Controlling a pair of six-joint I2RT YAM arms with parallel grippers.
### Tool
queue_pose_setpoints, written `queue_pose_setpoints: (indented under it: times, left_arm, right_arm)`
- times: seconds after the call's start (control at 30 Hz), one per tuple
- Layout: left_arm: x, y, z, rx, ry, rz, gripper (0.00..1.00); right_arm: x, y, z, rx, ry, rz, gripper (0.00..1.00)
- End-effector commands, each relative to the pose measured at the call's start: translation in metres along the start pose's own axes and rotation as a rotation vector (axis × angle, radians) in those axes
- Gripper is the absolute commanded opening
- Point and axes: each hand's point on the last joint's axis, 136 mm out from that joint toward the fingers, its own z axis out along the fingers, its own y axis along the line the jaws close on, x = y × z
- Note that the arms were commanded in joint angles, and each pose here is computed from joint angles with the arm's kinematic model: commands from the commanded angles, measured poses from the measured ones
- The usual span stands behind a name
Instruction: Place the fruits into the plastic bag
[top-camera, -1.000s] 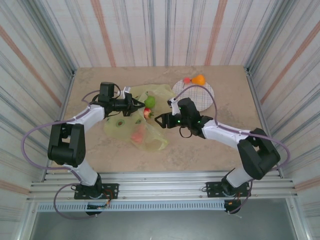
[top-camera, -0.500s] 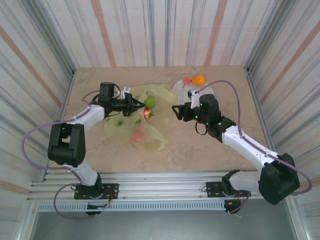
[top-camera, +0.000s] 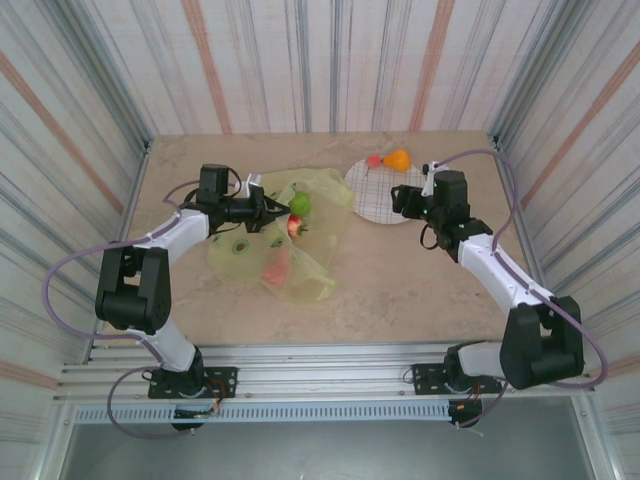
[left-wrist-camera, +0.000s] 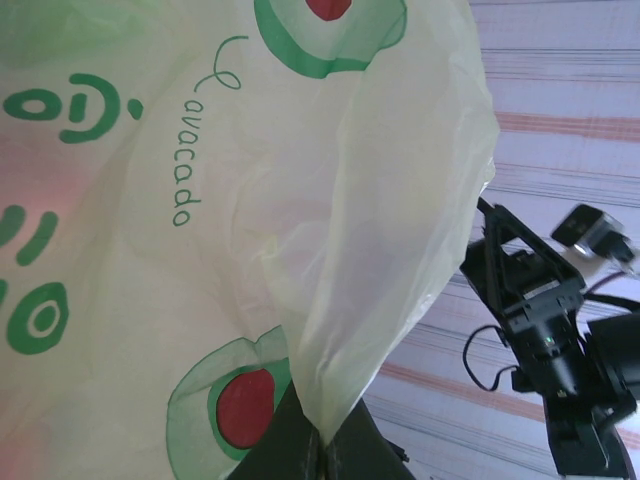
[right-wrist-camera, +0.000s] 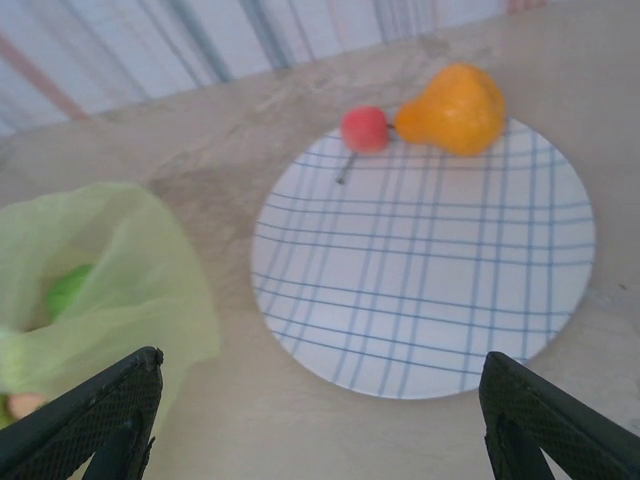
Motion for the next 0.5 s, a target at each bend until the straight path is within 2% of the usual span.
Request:
queue_pose_setpoints:
  times: [0.0, 0.23, 0.47]
  left_arm:
    - [0.006, 0.002, 0.003, 0.008, 0.031, -0.01, 0.0]
    - [0.005, -0.005, -0.002, -0.005, 0.016, 0.031, 0.0]
    - [0.006, -0.006, -0.002, -0.004, 0.017, 0.028, 0.0]
  right_arm:
    - [0.001, -0.014, 0.011, 0.022, 0.037, 0.059, 0.84]
    - [-0.002, -0.048, 0.029, 0.082, 0.068, 0.109, 0.84]
    - [-0.021, -0.077, 0.048, 0.144, 0.066, 0.14, 0.84]
